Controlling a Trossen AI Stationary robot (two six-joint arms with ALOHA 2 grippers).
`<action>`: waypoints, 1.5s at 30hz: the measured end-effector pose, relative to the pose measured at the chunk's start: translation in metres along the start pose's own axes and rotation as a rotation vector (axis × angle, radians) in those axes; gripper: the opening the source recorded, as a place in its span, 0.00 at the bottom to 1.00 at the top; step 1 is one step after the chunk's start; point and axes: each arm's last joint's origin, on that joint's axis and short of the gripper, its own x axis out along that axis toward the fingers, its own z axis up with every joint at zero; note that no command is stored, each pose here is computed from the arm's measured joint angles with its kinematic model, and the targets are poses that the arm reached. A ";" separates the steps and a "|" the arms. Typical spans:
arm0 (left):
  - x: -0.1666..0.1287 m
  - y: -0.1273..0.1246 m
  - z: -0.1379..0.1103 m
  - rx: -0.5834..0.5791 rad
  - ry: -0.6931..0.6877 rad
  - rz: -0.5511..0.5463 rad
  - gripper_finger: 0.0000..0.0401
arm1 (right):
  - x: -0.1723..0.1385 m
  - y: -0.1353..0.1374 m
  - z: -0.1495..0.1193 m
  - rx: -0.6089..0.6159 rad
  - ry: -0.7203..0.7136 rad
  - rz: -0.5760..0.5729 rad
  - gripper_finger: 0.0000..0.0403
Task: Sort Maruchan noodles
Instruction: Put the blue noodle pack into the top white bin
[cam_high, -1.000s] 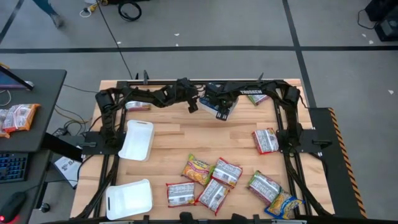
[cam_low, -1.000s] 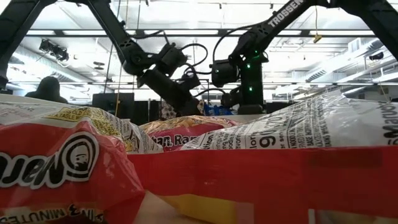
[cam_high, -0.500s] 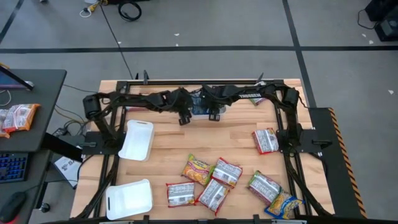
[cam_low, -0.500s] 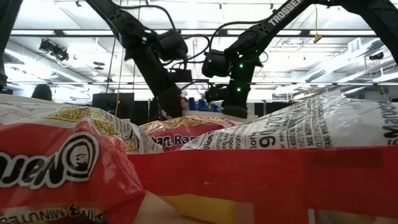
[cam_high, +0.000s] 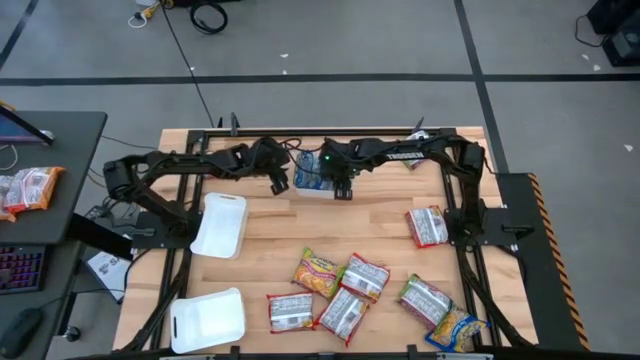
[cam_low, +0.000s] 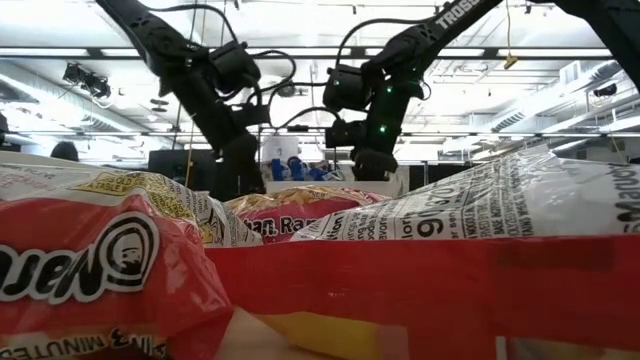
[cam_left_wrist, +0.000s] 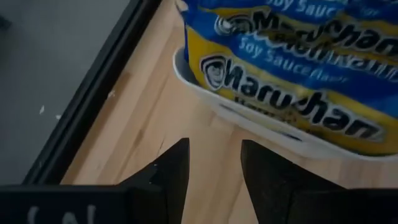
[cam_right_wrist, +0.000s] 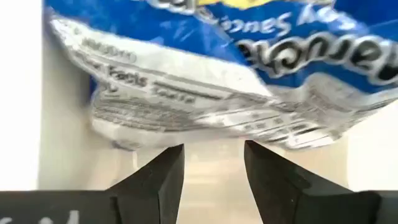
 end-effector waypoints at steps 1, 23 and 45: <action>0.002 0.001 -0.003 -0.011 0.005 0.002 0.38 | -0.001 0.000 0.000 -0.007 0.005 -0.003 0.43; 0.055 -0.024 -0.012 -0.015 -0.089 -0.030 0.38 | 0.012 -0.002 0.012 -0.001 -0.082 -0.089 0.43; 0.039 -0.009 -0.002 -0.070 -0.146 -0.039 0.38 | -0.013 -0.001 -0.018 0.099 0.180 0.029 0.43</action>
